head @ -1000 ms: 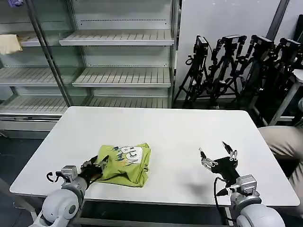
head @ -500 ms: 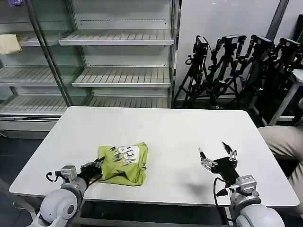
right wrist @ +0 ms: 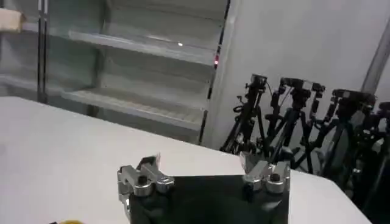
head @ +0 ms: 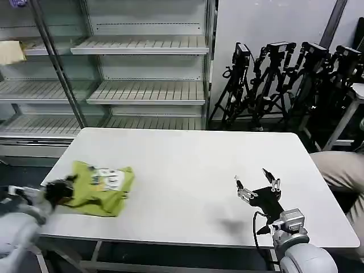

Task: Fold and organize the clothes.

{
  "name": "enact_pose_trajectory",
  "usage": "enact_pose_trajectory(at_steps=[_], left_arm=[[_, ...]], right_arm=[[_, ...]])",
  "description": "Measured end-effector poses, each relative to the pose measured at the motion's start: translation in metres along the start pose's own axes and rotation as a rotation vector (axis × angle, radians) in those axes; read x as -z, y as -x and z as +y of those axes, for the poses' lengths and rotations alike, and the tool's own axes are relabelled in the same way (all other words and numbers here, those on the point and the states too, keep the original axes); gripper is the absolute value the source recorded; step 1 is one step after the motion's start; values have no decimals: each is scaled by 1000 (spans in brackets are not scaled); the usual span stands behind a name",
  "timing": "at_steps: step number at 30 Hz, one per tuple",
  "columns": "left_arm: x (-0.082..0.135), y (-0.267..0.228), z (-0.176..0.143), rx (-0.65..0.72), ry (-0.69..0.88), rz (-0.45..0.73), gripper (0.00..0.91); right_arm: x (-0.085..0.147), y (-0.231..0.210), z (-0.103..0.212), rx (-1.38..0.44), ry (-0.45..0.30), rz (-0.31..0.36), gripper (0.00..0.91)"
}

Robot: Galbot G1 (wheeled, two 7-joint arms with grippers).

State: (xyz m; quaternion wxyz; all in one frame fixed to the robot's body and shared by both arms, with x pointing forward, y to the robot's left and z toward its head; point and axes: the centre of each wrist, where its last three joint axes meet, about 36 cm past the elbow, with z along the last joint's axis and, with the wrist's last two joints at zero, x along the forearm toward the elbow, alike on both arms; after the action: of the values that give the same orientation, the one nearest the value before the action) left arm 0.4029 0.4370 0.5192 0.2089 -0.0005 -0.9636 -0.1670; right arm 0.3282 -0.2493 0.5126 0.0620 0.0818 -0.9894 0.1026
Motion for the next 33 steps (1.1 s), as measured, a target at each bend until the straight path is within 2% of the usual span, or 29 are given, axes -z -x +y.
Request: enact_pose_trajectory(at_steps=[3,5,9,14,21,24,29,33], left_arm=[[16,-12,31,45,75,-12,0],[25,-20,39,57,111,-21,0],[40,-37,27,44,177,-63,0],[37,-53,-30,1,236,-111,10],[14,-77,-144,-140,262,-196,10],[8,-81,-181,-190,235,-221,10],[9,-76,-231,-255,174,-249,10],[15,-61,-259,-269,119,-255,10]], right_arm=[[0,0,0,1,-1,-3,907],[-1,0,-1,-1,-1,-2,907],[-3,-1,-4,-6,-6,1,907],[-4,-4,-7,-15,-15,4,907],[-5,-9,-11,-30,-25,14,907],[-2,-10,-14,-37,-33,13,907],[1,-10,-19,-50,-45,14,907],[3,-10,-23,-58,-49,13,907]])
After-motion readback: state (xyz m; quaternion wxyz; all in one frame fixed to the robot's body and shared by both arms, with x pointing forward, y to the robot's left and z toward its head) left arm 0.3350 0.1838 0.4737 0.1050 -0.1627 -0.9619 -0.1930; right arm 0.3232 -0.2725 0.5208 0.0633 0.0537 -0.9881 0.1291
